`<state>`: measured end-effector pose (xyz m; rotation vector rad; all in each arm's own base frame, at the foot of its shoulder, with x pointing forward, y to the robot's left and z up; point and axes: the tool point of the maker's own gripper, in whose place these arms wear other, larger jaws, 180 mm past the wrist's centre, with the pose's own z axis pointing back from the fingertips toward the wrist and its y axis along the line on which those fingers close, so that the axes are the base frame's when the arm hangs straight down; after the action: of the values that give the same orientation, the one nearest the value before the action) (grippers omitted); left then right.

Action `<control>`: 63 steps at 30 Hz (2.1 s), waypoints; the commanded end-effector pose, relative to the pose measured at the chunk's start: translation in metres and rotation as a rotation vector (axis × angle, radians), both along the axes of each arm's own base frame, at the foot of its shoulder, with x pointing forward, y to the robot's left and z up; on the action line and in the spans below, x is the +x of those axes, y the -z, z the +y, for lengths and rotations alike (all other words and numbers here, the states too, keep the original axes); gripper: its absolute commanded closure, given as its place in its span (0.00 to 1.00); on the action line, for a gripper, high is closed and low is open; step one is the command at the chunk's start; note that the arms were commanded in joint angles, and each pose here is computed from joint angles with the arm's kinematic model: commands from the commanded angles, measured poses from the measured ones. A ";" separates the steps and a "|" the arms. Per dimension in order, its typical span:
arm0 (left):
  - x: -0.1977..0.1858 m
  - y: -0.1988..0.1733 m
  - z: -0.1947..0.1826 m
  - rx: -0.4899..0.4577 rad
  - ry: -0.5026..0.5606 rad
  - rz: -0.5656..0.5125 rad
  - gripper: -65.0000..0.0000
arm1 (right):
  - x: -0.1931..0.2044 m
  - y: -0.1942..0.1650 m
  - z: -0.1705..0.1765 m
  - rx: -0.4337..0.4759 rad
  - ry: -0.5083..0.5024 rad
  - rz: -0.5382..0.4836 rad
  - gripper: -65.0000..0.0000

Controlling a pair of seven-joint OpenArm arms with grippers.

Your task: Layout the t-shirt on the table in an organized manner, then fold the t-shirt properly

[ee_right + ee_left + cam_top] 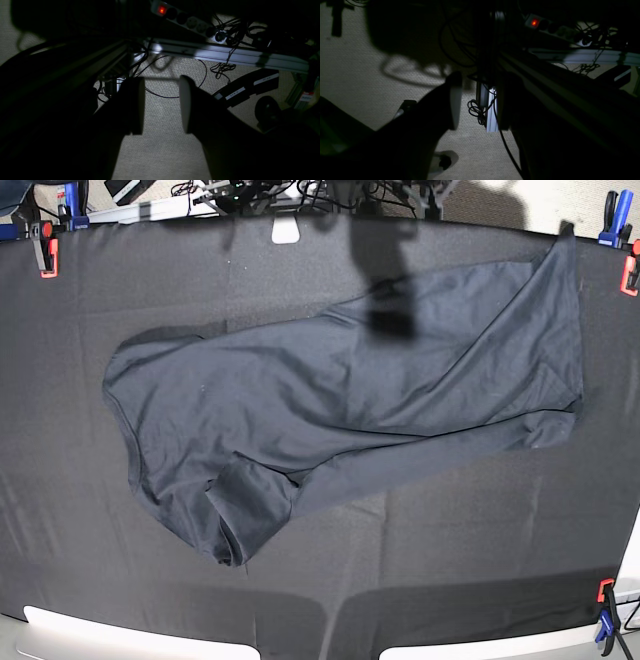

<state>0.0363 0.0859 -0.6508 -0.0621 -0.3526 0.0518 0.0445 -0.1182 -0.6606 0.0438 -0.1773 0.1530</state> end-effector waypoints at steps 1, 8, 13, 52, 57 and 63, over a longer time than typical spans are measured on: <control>0.002 -0.001 -0.004 -0.012 0.000 -0.011 0.67 | 0.005 -0.001 0.002 0.006 -0.024 -0.020 0.65; 0.002 -0.001 -0.004 -0.012 0.000 -0.012 0.67 | 0.006 -0.001 0.002 0.001 -0.068 -0.025 0.65; 0.001 -0.001 -0.004 -0.013 0.000 -0.011 0.67 | 0.007 -0.001 0.002 0.002 -0.068 -0.033 0.65; -0.049 -0.190 0.154 0.255 0.049 -0.269 0.67 | -0.061 -0.210 -0.053 0.301 -0.291 -0.272 0.65; 0.000 -0.228 0.160 0.302 0.115 -0.381 0.67 | -0.017 -0.262 -0.037 0.301 -0.348 -0.399 0.65; 0.069 -0.280 0.147 0.317 0.139 -0.580 0.67 | 0.047 -0.315 -0.036 0.285 -0.343 -0.587 0.65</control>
<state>0.1035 0.2313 -0.3788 0.2079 -0.9036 -0.1561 0.0883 -0.1571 -0.3530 0.3004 -0.7476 0.4763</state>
